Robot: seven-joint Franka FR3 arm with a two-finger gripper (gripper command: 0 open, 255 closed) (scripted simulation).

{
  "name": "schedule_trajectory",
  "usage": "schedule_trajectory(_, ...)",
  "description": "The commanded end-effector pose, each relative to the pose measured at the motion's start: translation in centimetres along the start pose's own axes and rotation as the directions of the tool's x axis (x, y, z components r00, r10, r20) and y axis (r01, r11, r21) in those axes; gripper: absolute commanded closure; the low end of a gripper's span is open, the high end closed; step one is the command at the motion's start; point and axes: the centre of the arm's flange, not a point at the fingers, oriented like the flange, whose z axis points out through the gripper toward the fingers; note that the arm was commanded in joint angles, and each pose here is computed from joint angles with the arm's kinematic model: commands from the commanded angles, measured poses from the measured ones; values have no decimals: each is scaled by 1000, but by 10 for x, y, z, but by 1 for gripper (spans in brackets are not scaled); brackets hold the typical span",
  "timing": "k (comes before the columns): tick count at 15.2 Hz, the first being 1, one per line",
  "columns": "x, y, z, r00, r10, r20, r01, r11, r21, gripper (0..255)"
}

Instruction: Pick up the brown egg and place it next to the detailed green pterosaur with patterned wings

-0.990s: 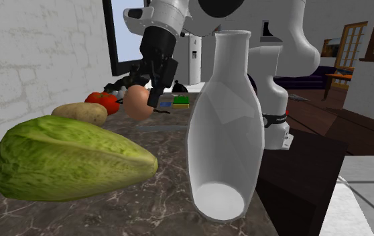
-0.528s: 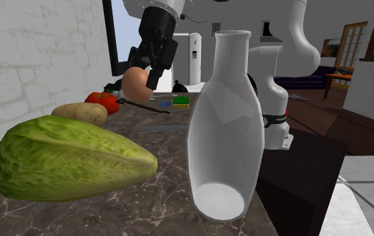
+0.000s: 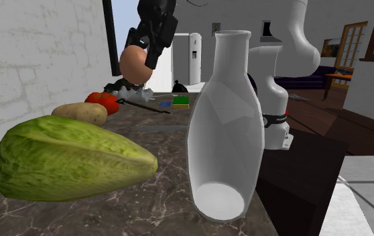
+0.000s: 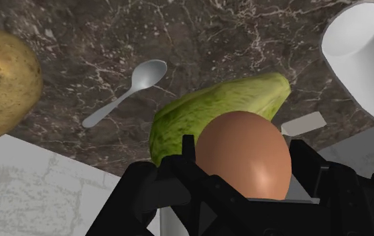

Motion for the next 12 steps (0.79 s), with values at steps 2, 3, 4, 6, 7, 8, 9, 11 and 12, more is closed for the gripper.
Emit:
schedule_trajectory(2, 7, -2, -14, 1000, 0, 0, 0, 1000, 0, 255)
schedule_trajectory(3, 10, -3, -19, 1000, 0, 0, 0, 1000, 0, 255)
schedule_trajectory(4, 12, -4, -23, 1000, 0, 0, 0, 1000, 0, 255)
schedule_trajectory(6, 17, -5, -32, 1000, 0, 0, 0, 1000, 0, 255)
schedule_trajectory(7, 20, -6, -37, 1000, 0, 0, 0, 1000, 0, 255)
schedule_trajectory(8, 22, -6, -42, 1000, 0, 0, 0, 1000, 0, 255)
schedule_trajectory(9, 25, -7, -46, 1000, 0, 0, 0, 1000, 0, 255)
schedule_trajectory(11, 30, -8, -55, 1000, 0, 0, 0, 1000, 0, 255)
schedule_trajectory(12, 32, -9, -60, 1000, 0, 0, 0, 1000, 0, 255)
